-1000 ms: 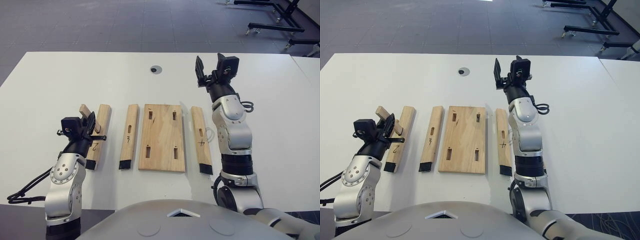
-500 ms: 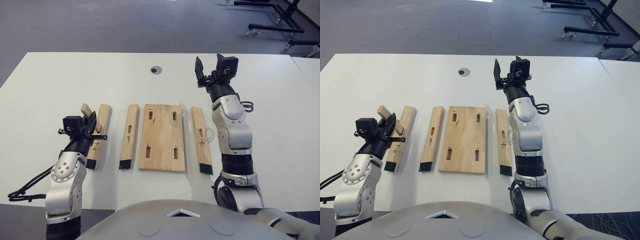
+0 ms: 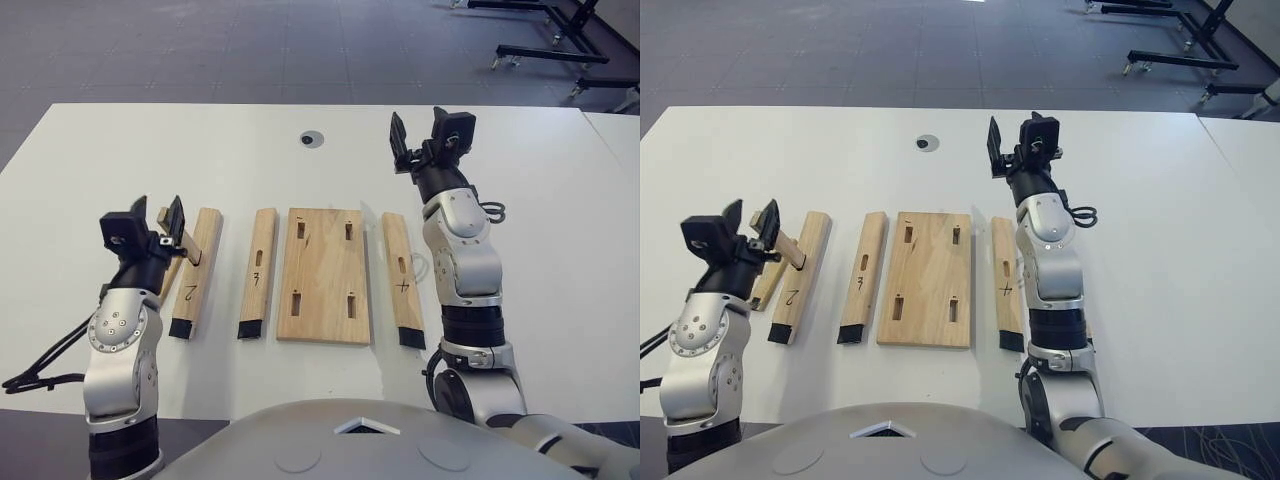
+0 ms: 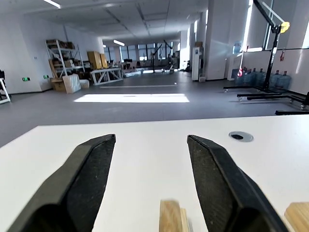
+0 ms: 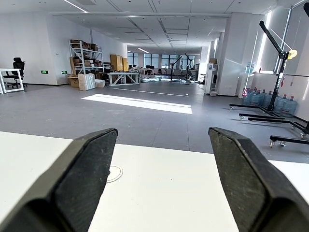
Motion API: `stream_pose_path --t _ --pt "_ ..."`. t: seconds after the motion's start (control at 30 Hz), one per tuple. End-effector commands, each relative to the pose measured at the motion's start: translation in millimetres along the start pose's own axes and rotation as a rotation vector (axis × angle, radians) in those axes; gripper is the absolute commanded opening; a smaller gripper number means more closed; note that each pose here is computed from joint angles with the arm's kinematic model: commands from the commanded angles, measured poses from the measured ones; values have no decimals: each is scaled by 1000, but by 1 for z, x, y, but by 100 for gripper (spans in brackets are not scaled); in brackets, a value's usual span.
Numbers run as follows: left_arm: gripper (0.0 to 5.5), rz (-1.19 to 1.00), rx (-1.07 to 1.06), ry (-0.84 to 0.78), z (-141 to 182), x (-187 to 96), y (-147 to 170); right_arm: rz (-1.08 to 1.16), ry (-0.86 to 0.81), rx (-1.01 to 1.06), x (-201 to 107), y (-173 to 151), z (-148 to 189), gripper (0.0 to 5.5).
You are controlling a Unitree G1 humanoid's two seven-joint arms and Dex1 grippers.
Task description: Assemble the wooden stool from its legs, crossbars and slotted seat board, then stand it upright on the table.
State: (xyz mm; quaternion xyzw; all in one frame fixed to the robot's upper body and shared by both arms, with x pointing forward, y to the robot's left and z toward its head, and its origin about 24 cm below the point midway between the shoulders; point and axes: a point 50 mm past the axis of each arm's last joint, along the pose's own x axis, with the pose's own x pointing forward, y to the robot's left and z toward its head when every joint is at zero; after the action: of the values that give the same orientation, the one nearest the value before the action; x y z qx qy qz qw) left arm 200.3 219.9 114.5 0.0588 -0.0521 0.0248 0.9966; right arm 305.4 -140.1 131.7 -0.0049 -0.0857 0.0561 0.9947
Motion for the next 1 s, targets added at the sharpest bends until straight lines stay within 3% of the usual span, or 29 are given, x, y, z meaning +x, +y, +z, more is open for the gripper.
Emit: stream_pose_path --t 0.03,0.17,0.23,0.33,0.53,0.77,1.0 --pt "274 5 5 -90 30 17 2 -2 -20 8 4 2 3 347" --pt "274 -2 -44 -165 62 41 7 3 -24 20 5 7 2 347" --pt "274 0 -42 -66 64 61 13 2 -25 25 5 8 1 347" --pt "274 18 -85 -56 70 72 21 7 -29 31 7 11 1 347" --pt "274 -12 -112 -68 75 68 14 0 -38 30 6 8 2 347" --pt "274 -46 -127 -28 61 39 9 -10 -27 22 3 3 -1 347" --pt "274 -71 -162 -69 69 54 7 4 -43 13 8 4 4 347"
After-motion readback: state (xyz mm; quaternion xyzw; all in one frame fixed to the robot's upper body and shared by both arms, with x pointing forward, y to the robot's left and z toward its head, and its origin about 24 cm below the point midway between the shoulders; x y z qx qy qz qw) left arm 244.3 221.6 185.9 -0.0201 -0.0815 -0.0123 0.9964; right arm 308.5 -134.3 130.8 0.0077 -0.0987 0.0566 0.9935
